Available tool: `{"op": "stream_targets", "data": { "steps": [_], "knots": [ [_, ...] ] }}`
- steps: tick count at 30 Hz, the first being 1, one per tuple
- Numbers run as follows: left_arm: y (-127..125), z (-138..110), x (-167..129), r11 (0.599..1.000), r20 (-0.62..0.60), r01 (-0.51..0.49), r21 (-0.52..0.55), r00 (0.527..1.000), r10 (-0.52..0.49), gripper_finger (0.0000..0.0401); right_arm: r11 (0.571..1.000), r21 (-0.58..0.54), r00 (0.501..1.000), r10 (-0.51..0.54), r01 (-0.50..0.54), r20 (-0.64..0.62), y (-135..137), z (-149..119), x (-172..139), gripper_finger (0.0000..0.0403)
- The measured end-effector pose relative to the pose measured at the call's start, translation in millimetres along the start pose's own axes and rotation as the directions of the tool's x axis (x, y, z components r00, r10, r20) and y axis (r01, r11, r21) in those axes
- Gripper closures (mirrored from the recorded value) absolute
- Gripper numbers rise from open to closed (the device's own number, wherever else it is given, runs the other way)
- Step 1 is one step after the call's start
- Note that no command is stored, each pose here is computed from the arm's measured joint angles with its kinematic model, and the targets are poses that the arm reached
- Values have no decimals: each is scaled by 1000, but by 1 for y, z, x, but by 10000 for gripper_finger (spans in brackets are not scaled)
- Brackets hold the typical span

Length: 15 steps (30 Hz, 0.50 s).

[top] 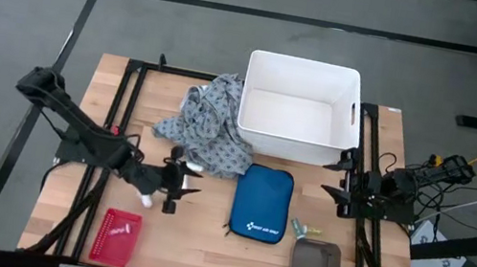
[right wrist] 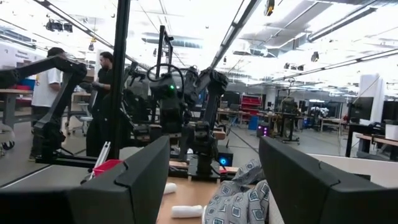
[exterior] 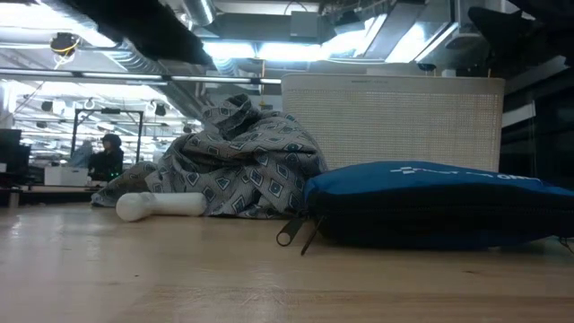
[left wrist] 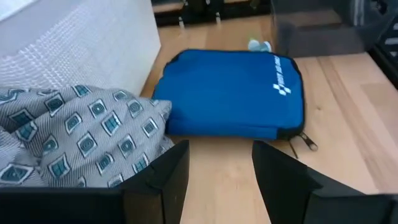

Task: Pick & Place Medicine items
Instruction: Put the blue pill bottle into the red bin

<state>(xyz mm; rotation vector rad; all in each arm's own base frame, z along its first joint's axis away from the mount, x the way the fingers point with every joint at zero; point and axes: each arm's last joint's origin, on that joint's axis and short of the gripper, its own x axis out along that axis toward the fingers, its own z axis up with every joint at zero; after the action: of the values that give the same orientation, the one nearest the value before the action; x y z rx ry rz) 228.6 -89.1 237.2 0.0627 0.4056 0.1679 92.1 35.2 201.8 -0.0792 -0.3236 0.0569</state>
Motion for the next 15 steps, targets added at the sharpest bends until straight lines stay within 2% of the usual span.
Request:
{"op": "stream_targets", "data": {
  "steps": [6,10,15],
  "knots": [
    [15,-8,11,999,105,36,-9,994,-35,228,999,-31,999,-38,37,-9,-1,0,0,154],
    [20,-12,13,1000,162,26,0,986,-26,228,996,-59,998,-67,66,-14,-3,-1,0,154],
    [20,-15,13,999,167,34,26,985,-38,228,993,-81,996,-88,86,-15,-5,-1,1,154]
  ]
}}
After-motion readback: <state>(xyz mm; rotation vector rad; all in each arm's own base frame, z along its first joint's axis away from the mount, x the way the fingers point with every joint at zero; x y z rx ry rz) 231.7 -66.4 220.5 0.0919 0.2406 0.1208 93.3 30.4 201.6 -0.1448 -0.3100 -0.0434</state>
